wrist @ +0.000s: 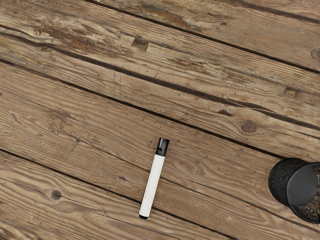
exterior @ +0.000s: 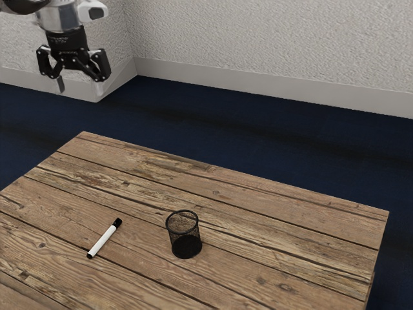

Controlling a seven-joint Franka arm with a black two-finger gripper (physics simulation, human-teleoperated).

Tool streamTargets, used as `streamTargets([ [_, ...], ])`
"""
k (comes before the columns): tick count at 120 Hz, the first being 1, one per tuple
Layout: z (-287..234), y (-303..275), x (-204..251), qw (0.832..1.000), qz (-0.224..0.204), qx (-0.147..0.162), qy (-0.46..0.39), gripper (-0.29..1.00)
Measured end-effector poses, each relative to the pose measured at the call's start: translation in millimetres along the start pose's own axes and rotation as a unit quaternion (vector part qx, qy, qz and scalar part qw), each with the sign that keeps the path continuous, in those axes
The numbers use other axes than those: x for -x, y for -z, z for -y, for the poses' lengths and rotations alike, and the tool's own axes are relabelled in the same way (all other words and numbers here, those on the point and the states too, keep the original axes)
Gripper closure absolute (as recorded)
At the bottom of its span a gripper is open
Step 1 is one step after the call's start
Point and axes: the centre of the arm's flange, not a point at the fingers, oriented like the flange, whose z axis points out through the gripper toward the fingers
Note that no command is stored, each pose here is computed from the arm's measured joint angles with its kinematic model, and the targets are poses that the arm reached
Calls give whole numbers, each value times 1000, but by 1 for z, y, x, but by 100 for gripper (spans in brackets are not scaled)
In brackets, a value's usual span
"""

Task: Put the marker into the pen holder.

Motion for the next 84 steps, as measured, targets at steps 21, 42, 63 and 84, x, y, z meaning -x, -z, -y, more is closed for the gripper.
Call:
streamTargets([
  [21,6,-12,6,1000,-1,2,8,0],
  [42,-14,-114,12,998,56,-17,-7,0],
  [63,-11,-213,27,995,92,-26,-5,0],
  [84,7,-276,30,996,88,-21,15,0],
])
